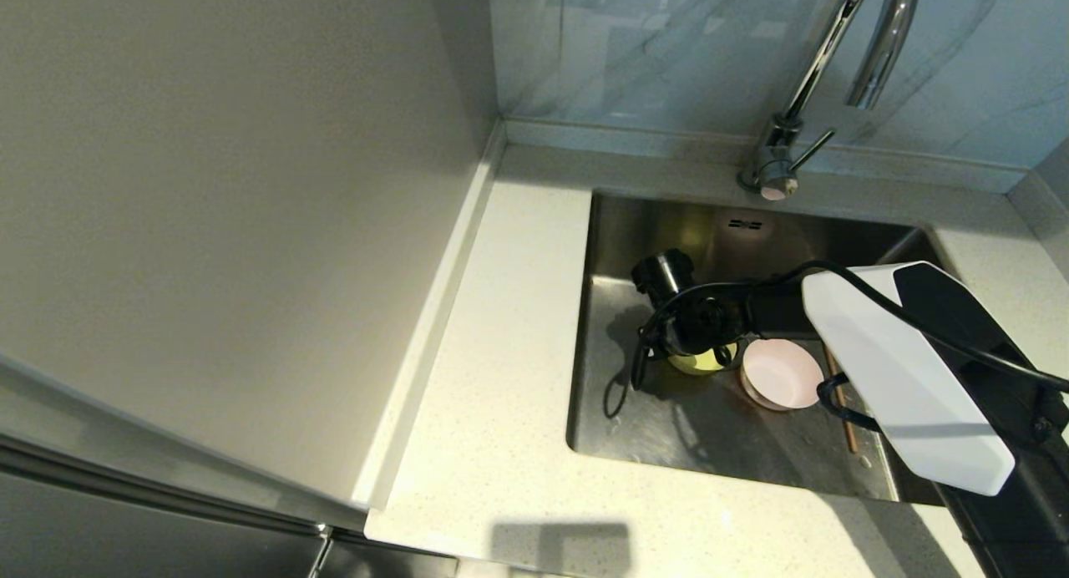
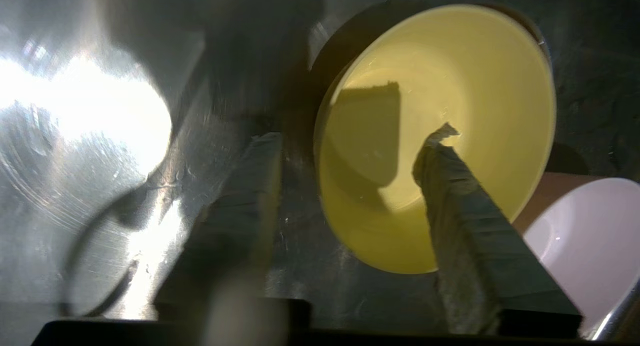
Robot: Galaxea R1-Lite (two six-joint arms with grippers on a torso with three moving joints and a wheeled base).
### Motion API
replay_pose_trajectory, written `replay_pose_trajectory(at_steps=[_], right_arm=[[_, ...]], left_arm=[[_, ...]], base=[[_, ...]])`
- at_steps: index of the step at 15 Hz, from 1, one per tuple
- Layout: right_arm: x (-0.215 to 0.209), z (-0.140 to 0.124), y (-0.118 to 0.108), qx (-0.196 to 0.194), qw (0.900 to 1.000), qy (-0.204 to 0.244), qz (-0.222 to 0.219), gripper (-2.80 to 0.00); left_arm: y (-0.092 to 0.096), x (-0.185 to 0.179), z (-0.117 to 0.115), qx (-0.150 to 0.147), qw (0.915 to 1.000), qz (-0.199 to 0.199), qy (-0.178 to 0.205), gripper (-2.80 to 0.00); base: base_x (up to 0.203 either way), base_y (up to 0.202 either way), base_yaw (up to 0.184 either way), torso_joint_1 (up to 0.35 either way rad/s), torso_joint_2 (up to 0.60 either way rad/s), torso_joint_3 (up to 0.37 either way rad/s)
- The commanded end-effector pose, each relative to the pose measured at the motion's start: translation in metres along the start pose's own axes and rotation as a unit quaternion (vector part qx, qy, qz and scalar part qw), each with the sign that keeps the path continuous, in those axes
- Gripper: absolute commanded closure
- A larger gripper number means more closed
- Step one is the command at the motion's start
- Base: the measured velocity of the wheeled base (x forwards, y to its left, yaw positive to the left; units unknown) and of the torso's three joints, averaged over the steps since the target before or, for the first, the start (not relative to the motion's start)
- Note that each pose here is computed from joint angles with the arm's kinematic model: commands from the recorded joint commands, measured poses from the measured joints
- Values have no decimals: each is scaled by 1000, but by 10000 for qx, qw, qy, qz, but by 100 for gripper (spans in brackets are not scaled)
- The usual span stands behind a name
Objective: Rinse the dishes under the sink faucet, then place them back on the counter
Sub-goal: Put a bowl into the sink, then put the chopsticks into the sink
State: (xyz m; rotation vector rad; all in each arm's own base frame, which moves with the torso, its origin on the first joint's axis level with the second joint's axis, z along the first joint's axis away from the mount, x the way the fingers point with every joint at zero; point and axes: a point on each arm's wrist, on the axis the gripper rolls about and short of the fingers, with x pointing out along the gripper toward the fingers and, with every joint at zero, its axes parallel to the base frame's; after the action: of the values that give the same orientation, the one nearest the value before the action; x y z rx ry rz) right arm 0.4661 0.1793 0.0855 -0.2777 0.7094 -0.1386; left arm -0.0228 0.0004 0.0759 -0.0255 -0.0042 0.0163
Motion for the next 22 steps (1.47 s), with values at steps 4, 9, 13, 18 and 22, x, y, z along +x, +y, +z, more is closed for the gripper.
replay_pose_trajectory(at_steps=[4,9,13,18,22], right_arm=[[-70,39,-41,315,9983,-497,-18,-280],[-195,49,-159,621,9954,-571,-447,-280],[-252,13,-272,905,9950,271,-332,-280],[-279,-15,-324,1401,9860,888,-170,-280],[-265,-28,-331,1538,9795,1276,-265,-280]], left_arm=[[0,0,0,-3,10000,2,-18,0],[0,0,0,-3,10000,2,-18,0],[0,0,0,-3,10000,2,-18,0],[0,0,0,-3,10000,2,-18,0],[0,0,0,-3,10000,2,-18,0]], base=[[0,0,0,0,0,0],[0,0,0,0,0,0],[0,0,0,0,0,0],[0,0,0,0,0,0],[0,0,0,0,0,0]])
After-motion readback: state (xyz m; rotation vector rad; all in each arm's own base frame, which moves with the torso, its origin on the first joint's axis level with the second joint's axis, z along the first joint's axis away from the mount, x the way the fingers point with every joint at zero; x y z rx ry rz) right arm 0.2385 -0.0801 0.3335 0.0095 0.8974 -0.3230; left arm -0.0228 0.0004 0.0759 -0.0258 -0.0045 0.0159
